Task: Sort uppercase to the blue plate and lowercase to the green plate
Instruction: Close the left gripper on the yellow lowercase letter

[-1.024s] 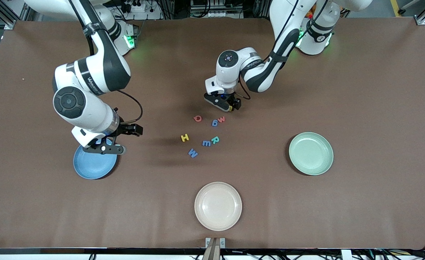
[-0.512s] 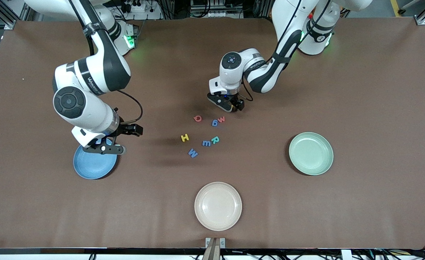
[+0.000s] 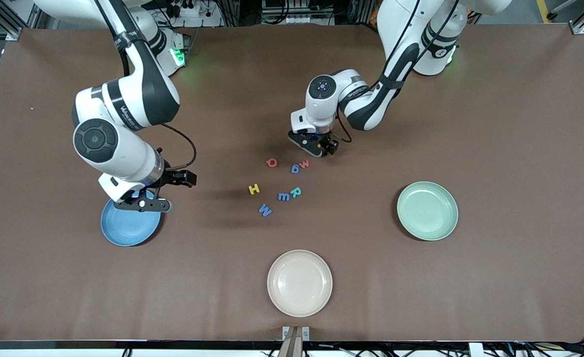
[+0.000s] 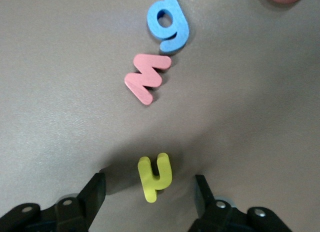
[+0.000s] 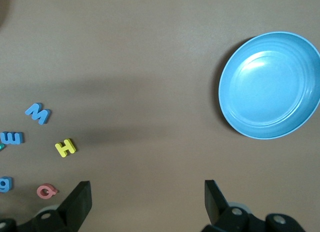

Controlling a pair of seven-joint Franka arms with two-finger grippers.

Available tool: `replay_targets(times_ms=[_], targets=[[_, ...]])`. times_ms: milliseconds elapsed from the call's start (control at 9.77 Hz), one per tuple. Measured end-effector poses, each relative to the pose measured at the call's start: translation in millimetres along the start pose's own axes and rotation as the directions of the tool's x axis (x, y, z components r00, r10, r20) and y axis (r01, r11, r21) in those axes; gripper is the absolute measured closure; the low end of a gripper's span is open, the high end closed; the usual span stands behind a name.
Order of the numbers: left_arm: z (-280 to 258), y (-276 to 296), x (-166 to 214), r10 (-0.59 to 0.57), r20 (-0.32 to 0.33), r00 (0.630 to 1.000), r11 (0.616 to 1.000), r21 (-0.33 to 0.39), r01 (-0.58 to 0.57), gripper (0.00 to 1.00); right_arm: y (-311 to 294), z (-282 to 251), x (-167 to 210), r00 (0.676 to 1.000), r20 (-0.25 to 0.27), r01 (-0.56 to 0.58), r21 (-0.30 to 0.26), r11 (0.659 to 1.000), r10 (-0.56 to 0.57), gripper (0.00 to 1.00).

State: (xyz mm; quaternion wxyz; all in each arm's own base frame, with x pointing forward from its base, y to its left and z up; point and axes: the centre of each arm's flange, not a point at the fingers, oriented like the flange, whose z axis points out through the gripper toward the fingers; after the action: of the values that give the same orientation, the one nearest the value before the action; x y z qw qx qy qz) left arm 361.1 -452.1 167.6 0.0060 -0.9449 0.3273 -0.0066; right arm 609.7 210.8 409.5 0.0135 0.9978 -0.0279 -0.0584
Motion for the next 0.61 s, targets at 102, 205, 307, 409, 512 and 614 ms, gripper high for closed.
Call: replay_targets(times_ms=[102,205,307,409,512,614], targets=[[-1.2,-2.1,0.9,-0.004,-0.002,1.000,1.000,0.000,0.004,0.22,-0.1,0.0,0.0,1.000,0.000,0.000,0.000,1.000,0.000,0.00],[-1.8,-3.5,1.6,-0.006,-0.004,1.000,1.000,0.000,0.006,0.28,-0.3,0.0,-0.1,1.000,0.000,0.000,0.000,1.000,0.000,0.00],[-2.1,-3.7,2.1,-0.007,-0.006,1.000,1.000,0.000,0.007,0.29,-0.4,0.0,-0.2,1.000,0.000,0.001,0.000,1.000,-0.001,0.00],[-2.2,-3.7,2.1,-0.007,-0.006,1.000,1.000,0.000,0.007,0.31,-0.5,0.0,-0.2,1.000,0.000,0.001,0.000,1.000,-0.001,0.00],[-2.1,-3.6,2.1,-0.007,-0.006,1.000,1.000,0.000,0.007,0.32,-0.5,0.0,-0.2,1.000,0.000,0.001,0.000,1.000,-0.001,0.00],[-2.2,-3.6,2.1,-0.007,-0.006,1.000,1.000,0.000,0.007,0.33,-0.5,0.0,-0.2,1.000,0.000,0.001,0.000,1.000,-0.001,0.00]])
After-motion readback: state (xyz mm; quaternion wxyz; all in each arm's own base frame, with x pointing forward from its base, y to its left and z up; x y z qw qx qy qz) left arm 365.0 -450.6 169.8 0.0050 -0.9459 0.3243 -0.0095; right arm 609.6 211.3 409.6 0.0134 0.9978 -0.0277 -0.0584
